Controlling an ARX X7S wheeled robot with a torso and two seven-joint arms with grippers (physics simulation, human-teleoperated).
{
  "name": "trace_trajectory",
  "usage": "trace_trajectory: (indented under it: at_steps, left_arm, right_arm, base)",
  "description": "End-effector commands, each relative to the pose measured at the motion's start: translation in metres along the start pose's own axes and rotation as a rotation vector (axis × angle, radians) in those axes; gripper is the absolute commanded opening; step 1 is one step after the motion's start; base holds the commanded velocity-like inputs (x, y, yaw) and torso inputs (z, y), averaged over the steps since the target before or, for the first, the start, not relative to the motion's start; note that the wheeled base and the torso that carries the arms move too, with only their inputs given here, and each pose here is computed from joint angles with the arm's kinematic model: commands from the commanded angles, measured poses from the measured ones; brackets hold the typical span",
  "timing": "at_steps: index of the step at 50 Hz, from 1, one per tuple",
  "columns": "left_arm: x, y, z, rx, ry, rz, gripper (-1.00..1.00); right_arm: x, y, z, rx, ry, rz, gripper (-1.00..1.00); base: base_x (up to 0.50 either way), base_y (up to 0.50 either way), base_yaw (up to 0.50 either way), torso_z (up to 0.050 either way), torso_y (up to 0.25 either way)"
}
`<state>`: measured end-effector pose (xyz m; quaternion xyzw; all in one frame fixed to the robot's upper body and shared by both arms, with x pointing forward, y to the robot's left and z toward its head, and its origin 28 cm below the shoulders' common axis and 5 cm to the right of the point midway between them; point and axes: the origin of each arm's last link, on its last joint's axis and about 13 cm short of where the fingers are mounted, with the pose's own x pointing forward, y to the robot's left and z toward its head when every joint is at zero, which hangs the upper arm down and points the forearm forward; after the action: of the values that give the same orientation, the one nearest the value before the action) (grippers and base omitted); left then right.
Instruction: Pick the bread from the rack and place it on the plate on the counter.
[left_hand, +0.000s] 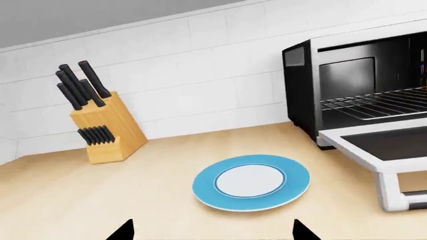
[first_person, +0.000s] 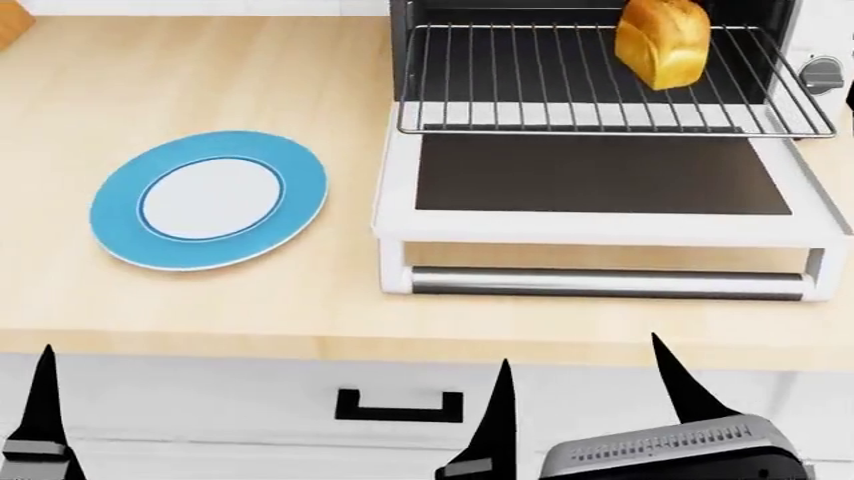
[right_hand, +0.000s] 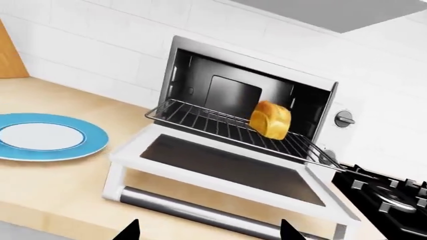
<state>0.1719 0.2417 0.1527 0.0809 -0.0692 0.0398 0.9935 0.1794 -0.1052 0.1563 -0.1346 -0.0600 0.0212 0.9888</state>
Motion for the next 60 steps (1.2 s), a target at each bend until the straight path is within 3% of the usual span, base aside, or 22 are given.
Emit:
trace_trajectory:
  at_steps: [1,26,42,60]
  left_arm:
    - [0.003,0.001,-0.001,-0.018,0.016,0.018,1.0]
    - [0.019,0.02,0.062,0.05,-0.073,0.001,1.0]
    - [0.025,0.021,0.101,0.111,-0.14,-0.022,1.0]
    - [0.026,0.025,0.123,0.156,-0.177,-0.014,1.0]
  right_arm:
    - [0.005,-0.003,0.0,0.004,0.016,-0.035,1.0]
    - [0.014,-0.025,0.07,-0.101,-0.107,-0.064,1.0]
    - [0.019,-0.041,0.112,-0.155,-0.185,-0.096,1.0]
    - [0.013,-0.045,0.128,-0.177,-0.231,-0.111,1.0]
  base:
    - [0.0,0.0,0.0,0.0,0.0]
    - [0.0,0.0,0.0,0.0,0.0]
    - [0.0,0.0,0.0,0.0,0.0]
    - [0.39,-0.03,0.0,0.0,0.0]
